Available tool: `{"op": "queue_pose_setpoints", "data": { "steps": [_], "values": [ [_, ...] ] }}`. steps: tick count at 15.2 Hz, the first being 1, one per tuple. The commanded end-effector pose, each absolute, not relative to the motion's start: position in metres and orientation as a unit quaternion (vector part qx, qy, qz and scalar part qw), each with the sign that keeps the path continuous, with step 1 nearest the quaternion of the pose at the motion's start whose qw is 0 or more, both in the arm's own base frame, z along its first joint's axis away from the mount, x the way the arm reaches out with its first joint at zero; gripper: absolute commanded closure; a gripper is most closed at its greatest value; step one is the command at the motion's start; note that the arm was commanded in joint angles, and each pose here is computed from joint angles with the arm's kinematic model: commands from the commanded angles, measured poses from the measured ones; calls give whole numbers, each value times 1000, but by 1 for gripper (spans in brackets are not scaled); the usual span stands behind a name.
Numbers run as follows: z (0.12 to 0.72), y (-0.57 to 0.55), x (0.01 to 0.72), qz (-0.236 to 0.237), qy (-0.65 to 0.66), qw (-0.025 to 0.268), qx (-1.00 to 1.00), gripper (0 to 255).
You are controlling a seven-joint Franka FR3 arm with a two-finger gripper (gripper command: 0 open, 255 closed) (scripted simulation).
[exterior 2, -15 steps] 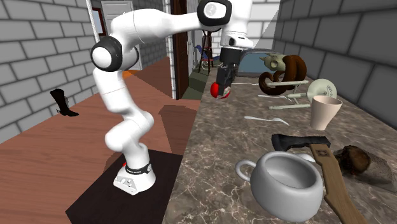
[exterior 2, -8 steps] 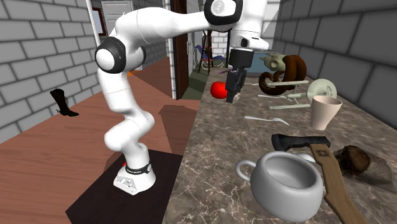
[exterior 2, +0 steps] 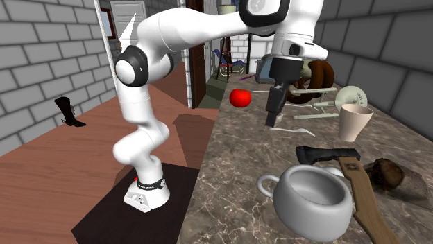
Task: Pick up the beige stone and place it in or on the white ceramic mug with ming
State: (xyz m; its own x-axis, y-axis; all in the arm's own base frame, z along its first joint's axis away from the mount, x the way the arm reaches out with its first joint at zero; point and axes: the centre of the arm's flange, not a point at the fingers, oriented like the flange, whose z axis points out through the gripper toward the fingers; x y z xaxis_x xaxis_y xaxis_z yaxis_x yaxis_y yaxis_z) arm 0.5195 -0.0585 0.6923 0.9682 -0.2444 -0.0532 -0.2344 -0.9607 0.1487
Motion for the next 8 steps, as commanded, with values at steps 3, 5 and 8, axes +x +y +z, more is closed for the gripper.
{"op": "queue_pose_setpoints", "data": {
  "steps": [3,5,8],
  "values": [
    [692,-104,546,-35,-121,71,990,255],
    [693,-127,560,-35,-121,71,990,255],
    [693,-160,581,-35,-121,71,990,255]
  ]
}}
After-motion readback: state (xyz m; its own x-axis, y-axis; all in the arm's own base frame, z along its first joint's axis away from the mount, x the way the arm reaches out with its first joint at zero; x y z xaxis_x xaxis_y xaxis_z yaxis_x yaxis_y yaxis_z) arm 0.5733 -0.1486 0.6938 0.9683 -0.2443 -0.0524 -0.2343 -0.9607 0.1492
